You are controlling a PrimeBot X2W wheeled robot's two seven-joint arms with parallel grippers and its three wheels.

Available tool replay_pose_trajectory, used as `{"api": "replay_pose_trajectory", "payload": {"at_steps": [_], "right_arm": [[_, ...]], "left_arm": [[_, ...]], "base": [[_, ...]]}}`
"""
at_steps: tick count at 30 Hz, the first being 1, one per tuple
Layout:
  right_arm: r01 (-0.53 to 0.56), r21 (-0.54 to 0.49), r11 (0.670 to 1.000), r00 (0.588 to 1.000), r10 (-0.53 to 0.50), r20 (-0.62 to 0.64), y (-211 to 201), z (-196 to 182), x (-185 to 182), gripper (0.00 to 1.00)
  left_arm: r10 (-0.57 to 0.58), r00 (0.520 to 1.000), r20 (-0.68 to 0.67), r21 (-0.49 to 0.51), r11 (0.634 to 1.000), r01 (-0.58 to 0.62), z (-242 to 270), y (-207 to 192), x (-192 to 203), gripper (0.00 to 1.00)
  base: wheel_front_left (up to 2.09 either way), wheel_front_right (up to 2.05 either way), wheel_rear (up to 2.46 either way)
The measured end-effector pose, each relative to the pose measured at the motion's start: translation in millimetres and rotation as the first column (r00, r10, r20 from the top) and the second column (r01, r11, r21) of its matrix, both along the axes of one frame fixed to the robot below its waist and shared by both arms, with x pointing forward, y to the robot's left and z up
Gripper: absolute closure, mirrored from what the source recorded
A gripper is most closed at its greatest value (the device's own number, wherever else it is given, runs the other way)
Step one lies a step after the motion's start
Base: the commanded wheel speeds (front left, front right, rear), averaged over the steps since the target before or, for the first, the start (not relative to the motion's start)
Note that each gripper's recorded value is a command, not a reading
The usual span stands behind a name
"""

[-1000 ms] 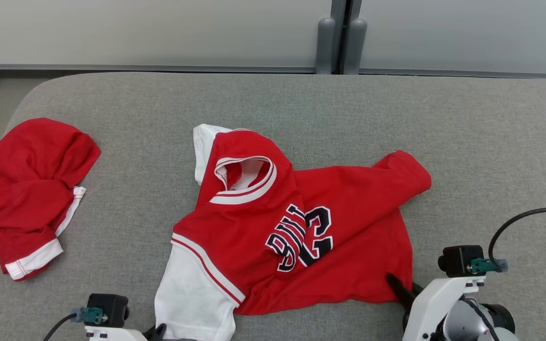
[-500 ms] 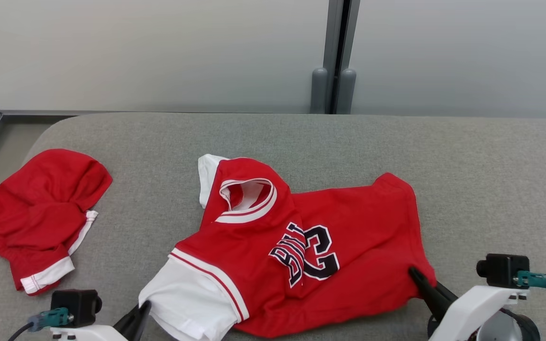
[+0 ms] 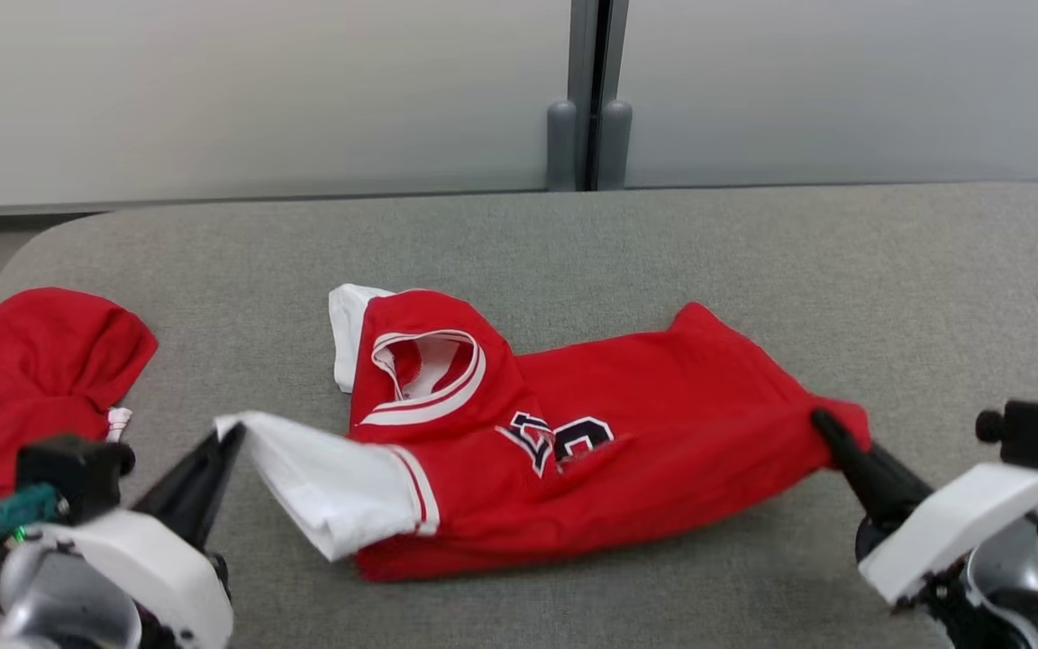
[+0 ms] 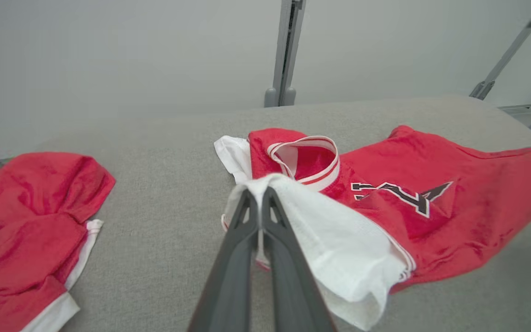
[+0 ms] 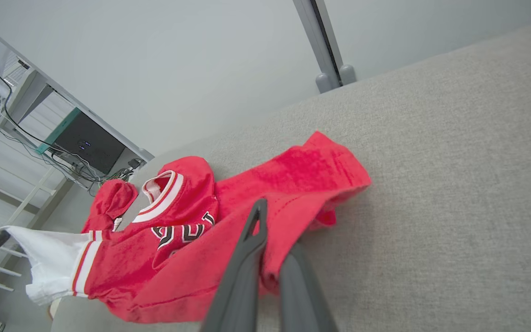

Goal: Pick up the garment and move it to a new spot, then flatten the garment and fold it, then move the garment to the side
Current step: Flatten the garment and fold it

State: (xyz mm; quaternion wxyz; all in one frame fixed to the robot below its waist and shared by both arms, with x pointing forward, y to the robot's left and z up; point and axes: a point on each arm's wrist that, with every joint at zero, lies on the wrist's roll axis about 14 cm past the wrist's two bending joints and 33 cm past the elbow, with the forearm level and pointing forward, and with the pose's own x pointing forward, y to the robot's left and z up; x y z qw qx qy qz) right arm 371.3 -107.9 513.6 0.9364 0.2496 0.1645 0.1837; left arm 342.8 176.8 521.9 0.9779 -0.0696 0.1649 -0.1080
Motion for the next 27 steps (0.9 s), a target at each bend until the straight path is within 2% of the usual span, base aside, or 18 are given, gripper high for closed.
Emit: {"api": "replay_pose_trajectory", "payload": {"at_steps": [3,5,9,13,16,20,27], "right_arm": [[0.011,0.022,1.0,0.999,-0.012,0.042,-5,15,30,1.0],[0.007,-0.004,1.0,0.998,-0.007,0.07,-9,23,53,1.0],[-0.015,-0.053,0.999,0.993,0.021,0.115,-11,40,106,1.0],[-0.022,-0.033,0.999,0.987,0.027,0.156,-10,61,164,1.0],[-0.022,-0.011,1.0,0.98,0.024,0.198,-9,80,205,1.0],[-0.003,0.025,1.0,0.97,-0.003,0.245,-13,102,250,1.0],[0.046,0.067,0.997,0.941,-0.066,0.332,-23,149,300,1.0]], "left_arm": [[-0.033,0.997,0.07,0.046,0.998,0.03,16,1,38,1.0],[-0.07,0.992,0.108,0.139,0.989,0.054,25,7,67,1.0],[-0.113,0.977,0.182,0.247,0.967,0.066,48,18,134,1.0],[-0.161,0.964,0.212,0.306,0.948,0.091,65,15,198,1.0],[-0.173,0.94,0.294,0.323,0.944,0.072,94,10,245,1.0],[-0.162,0.899,0.407,0.285,0.958,0.044,133,0,295,1.0],[-0.095,0.83,0.55,0.209,0.978,-0.026,197,-1,345,1.0]], "base": [[0.0,0.0,0.0],[0.0,0.0,0.0],[0.0,0.0,0.0],[0.0,0.0,0.0],[0.0,0.0,0.0],[0.0,0.0,0.0],[0.0,0.0,0.0]]}}
